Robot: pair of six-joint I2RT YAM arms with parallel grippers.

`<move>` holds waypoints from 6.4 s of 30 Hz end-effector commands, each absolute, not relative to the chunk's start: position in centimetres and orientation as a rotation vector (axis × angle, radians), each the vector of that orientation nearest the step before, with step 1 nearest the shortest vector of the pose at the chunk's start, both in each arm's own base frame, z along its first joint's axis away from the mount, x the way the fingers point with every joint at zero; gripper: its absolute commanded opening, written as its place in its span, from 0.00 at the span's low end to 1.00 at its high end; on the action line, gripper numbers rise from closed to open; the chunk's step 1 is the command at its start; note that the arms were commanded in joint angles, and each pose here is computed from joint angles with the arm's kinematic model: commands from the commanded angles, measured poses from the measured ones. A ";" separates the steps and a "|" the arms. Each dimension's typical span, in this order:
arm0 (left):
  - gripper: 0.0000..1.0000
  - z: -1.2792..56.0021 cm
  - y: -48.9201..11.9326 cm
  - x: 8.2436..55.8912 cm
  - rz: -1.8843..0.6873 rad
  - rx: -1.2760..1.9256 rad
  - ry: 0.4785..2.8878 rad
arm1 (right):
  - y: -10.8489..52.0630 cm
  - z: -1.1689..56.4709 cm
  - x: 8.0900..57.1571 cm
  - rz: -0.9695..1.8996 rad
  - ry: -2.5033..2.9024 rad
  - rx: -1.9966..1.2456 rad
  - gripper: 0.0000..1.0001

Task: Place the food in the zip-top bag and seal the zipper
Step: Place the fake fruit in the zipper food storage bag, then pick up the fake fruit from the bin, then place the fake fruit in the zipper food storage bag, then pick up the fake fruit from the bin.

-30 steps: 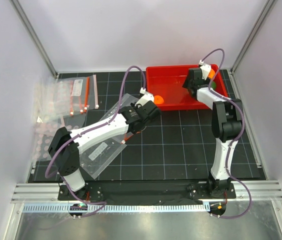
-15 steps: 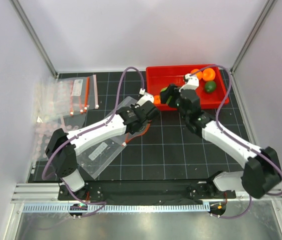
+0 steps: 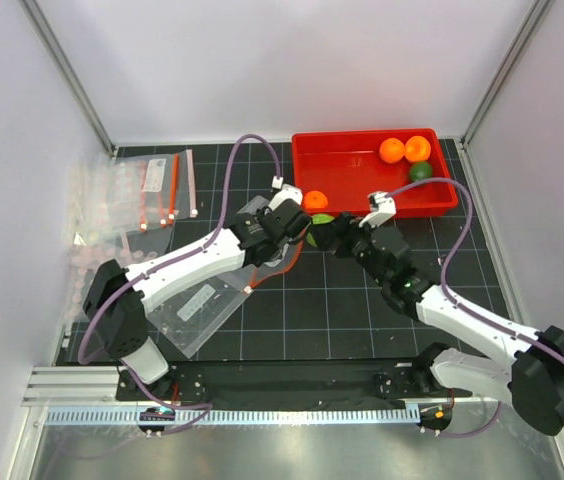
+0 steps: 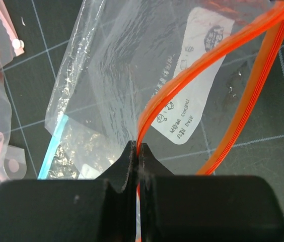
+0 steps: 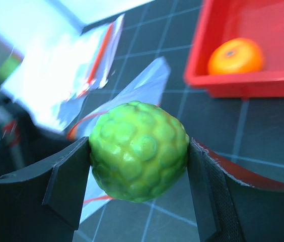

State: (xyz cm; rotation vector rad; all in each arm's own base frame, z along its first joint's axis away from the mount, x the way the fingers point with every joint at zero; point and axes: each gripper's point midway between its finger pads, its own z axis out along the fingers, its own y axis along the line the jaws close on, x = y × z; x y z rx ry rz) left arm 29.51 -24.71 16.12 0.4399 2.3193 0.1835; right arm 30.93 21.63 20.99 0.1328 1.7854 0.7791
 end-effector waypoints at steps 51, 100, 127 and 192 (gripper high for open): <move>0.01 22.9 -20.6 29.9 -0.196 -0.017 2.087 | 15.6 23.9 36.5 0.424 1.800 0.246 0.78; 0.00 22.0 -21.5 29.9 -0.233 0.012 2.109 | -7.8 6.7 59.2 -0.259 2.069 0.827 0.81; 0.00 22.1 -22.5 29.5 -0.306 0.016 2.123 | 21.4 28.1 39.4 0.551 1.745 0.188 0.43; 0.01 24.7 -21.8 30.4 -0.573 -0.254 2.011 | 6.6 23.2 53.4 0.105 1.790 0.597 0.99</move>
